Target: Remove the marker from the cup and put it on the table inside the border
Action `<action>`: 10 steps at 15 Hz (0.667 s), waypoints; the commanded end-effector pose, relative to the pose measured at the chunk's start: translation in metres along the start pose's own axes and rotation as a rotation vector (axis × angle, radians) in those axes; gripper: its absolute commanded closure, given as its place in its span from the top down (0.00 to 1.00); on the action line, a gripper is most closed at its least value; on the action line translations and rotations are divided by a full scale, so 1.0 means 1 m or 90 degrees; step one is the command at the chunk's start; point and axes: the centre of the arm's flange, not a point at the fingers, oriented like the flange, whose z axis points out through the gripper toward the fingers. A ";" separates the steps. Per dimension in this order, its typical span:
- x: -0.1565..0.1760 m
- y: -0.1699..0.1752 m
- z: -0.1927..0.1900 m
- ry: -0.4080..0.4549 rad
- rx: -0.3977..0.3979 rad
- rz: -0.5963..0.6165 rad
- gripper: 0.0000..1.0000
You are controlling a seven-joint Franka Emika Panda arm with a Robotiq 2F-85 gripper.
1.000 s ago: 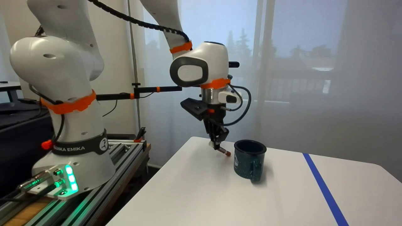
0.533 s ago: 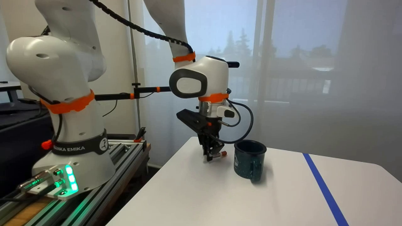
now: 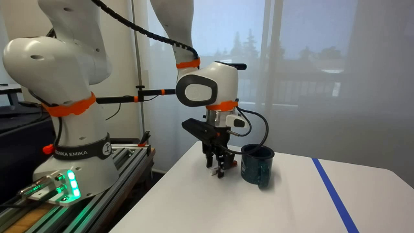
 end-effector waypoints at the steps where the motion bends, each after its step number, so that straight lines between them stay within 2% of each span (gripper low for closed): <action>1: -0.013 -0.018 -0.013 0.007 -0.016 -0.001 0.98; 5: -0.006 -0.026 -0.046 0.040 -0.044 0.029 1.00; 10: -0.001 -0.015 -0.108 0.108 -0.104 0.140 1.00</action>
